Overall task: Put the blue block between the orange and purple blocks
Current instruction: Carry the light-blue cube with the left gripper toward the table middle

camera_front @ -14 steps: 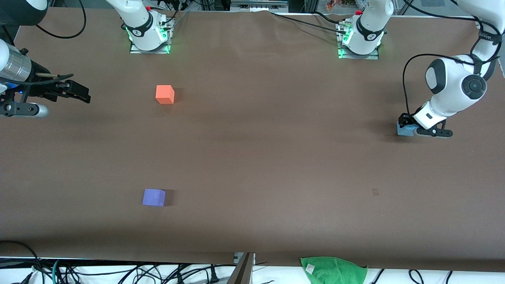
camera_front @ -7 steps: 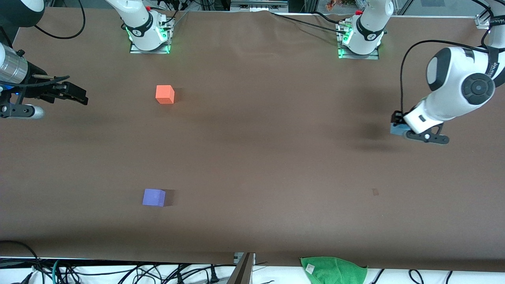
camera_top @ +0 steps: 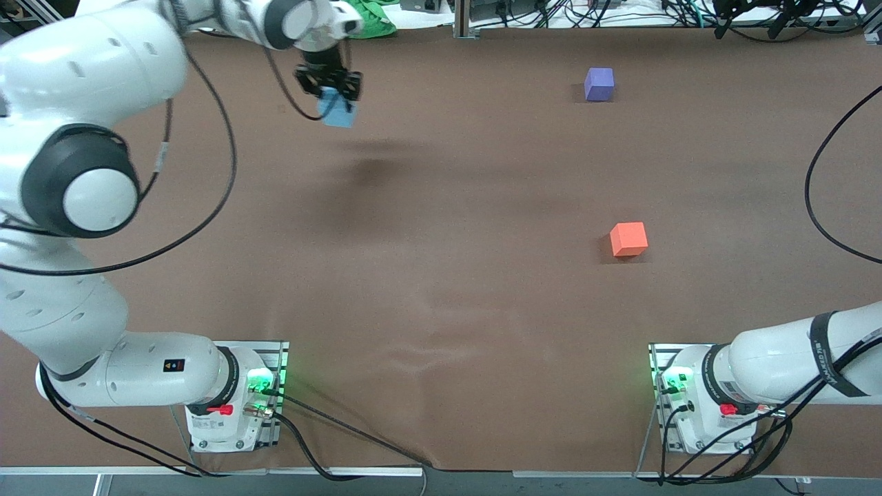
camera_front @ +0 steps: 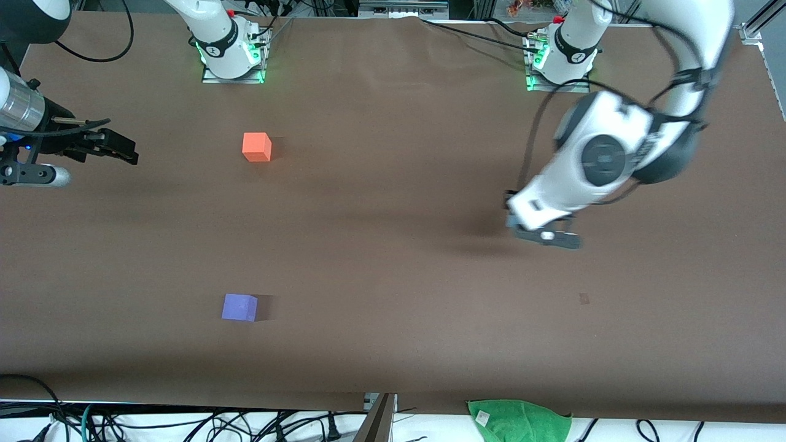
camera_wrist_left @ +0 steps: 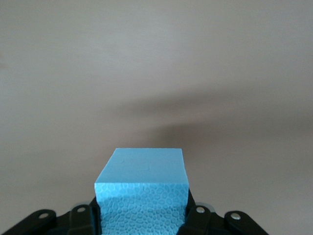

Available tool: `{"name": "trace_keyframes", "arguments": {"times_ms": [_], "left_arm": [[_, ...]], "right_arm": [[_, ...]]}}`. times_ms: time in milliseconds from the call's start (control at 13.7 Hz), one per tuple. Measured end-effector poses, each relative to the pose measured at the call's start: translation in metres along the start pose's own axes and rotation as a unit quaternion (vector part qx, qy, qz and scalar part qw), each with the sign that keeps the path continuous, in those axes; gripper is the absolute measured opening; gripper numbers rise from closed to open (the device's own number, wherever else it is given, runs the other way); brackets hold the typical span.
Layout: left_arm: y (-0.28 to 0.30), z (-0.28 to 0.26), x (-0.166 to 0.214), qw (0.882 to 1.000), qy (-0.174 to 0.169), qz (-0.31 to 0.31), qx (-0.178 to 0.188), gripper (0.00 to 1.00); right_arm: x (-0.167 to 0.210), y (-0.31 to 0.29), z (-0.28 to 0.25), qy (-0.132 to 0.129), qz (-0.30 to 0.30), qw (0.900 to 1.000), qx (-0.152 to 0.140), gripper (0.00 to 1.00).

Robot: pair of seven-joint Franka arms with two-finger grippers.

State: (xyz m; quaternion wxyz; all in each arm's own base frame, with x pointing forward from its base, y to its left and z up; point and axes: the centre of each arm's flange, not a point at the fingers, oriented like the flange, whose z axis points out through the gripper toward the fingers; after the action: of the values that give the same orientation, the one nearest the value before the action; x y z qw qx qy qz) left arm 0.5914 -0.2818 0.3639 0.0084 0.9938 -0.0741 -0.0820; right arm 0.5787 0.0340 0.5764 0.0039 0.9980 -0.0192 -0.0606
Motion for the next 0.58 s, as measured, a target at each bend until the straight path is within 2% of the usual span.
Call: {"name": "trace_keyframes", "arguments": {"times_ms": [292, 584], "left_arm": [[0.094, 0.064, 0.004, 0.999, -0.034, -0.033, -0.011, 0.58], [0.102, 0.109, 0.017, 0.998, -0.041, -0.046, -0.027, 0.58]], "right_arm": [[0.009, 0.000, 0.016, -0.013, 0.000, 1.000, 0.000, 1.00], [0.022, 0.000, 0.037, -0.030, 0.000, 1.000, 0.000, 1.00]]}}
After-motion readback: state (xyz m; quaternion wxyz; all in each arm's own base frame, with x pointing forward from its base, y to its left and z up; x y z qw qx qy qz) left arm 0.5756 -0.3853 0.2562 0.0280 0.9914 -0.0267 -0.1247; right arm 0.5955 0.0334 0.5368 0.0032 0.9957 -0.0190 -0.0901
